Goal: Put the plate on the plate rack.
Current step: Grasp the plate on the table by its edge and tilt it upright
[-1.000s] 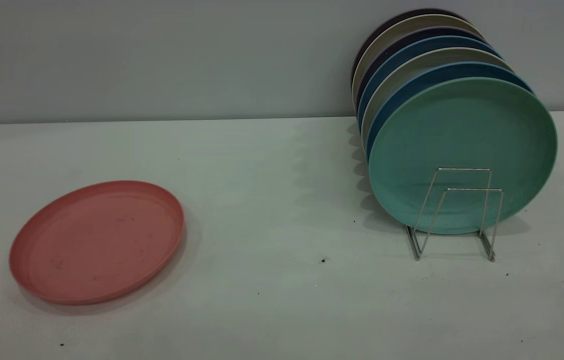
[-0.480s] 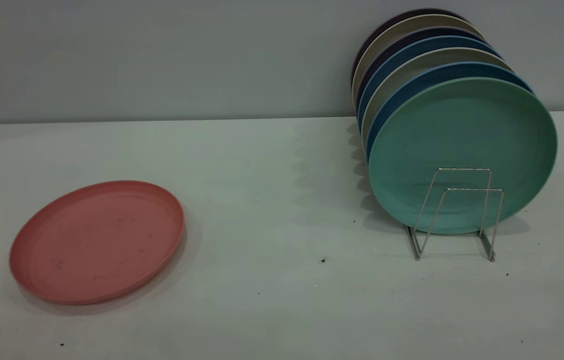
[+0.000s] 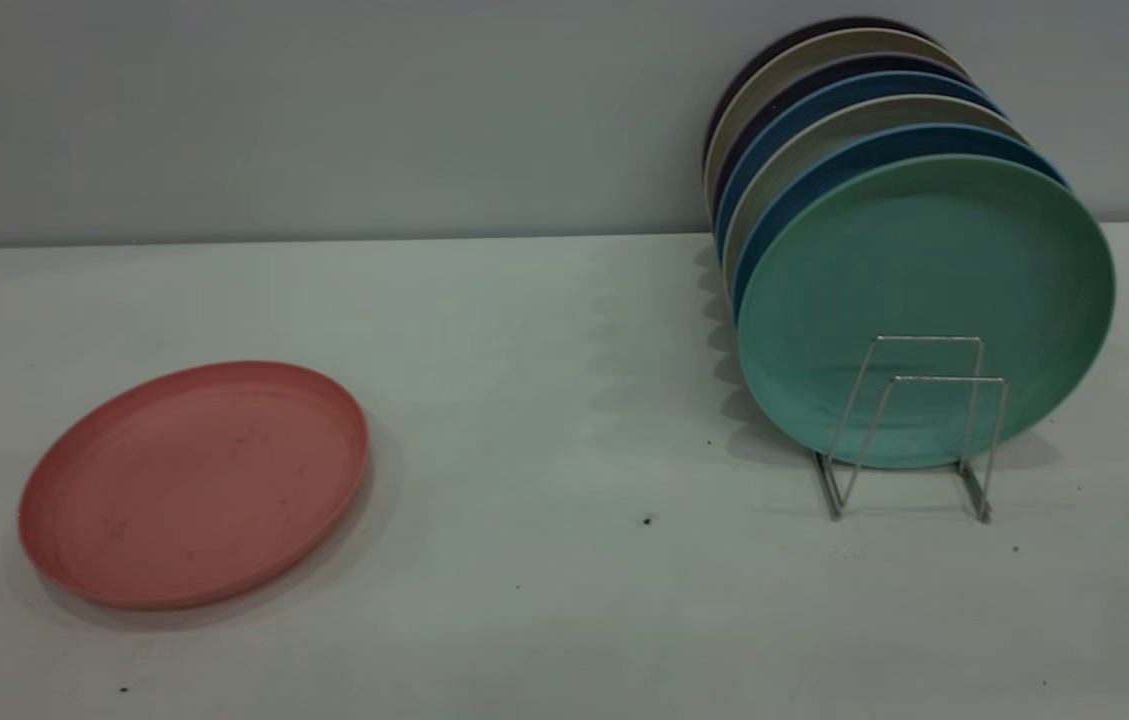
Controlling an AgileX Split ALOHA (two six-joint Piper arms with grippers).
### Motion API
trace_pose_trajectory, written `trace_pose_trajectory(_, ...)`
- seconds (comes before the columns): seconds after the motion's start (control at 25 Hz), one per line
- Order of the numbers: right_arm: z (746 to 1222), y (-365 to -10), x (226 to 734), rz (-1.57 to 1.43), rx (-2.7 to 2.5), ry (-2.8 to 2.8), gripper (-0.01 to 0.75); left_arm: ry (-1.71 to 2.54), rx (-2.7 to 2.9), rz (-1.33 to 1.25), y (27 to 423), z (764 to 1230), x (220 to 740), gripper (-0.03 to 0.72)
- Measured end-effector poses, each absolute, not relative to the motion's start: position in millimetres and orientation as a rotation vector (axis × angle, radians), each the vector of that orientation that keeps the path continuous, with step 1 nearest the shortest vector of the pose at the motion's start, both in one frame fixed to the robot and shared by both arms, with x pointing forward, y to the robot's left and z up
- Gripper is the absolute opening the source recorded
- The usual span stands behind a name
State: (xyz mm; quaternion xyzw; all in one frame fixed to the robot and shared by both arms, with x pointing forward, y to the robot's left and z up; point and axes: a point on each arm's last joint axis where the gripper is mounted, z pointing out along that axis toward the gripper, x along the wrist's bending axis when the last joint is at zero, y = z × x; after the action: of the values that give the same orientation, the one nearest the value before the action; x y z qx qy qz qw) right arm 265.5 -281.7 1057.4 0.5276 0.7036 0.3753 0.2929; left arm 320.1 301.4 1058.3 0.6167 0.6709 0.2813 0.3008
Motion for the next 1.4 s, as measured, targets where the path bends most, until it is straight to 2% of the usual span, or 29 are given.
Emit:
trace_pose_trajectory(0.16,1058,-272,294,1.024,1.4,2.001,0.485,1.819,1.692,0.703,300,1057,352,0.565)
trace_pose_trajectory(0.4,1046,-265,336,0.988,1.458,2.145,0.489,1.859,1.773,0.692,301,1045,378,0.565)
trace_pose_trajectory(0.76,1037,-262,361,0.968,1.485,2.188,0.492,2.064,1.703,0.716,324,1032,398,0.565)
trace_pose_trajectory(1.12,1038,-262,362,0.987,1.48,2.172,0.492,2.04,1.769,0.345,318,1003,443,0.565)
trace_pose_trajectory(1.4,1038,-262,362,0.988,1.481,2.172,0.492,2.075,1.662,0.133,344,968,496,0.565)
